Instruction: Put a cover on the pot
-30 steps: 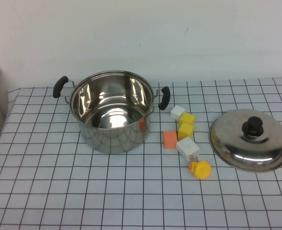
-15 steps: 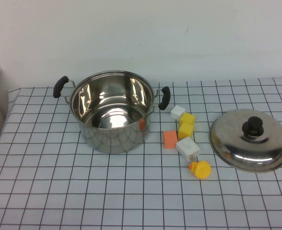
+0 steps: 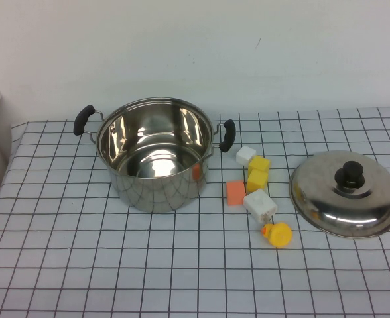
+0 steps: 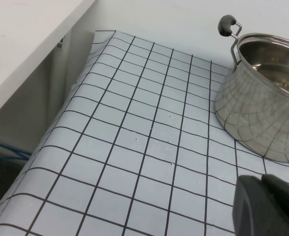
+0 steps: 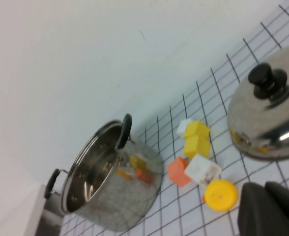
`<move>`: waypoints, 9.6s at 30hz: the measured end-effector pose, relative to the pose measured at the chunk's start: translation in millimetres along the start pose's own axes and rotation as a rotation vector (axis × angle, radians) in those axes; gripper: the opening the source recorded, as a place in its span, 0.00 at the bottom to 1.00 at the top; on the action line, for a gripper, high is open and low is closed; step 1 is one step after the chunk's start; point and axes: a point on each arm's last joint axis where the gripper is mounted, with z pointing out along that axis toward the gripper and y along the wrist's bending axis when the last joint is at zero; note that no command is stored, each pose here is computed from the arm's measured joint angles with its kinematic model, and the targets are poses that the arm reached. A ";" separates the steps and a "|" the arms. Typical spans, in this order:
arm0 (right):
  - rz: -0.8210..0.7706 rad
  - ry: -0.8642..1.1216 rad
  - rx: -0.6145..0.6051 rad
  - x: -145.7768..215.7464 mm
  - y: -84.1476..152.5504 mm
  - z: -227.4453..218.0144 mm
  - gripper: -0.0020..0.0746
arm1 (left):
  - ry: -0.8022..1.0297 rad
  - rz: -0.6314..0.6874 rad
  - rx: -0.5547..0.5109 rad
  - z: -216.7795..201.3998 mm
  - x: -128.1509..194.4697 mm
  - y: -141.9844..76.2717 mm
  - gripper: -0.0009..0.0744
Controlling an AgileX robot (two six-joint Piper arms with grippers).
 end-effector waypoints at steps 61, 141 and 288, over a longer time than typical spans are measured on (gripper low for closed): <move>-0.744 -0.016 0.071 -38.3 -2.6 273.4 0.69 | 0.000 -0.001 0.000 0.0 0.0 0.0 0.01; -0.997 0.177 -0.358 -0.7 265.9 357.1 0.46 | 0.000 0.004 0.000 0.0 0.0 0.0 0.01; -1.130 0.434 -0.348 -2.5 324.2 378.5 0.11 | 0.000 0.001 0.000 0.0 0.0 0.0 0.01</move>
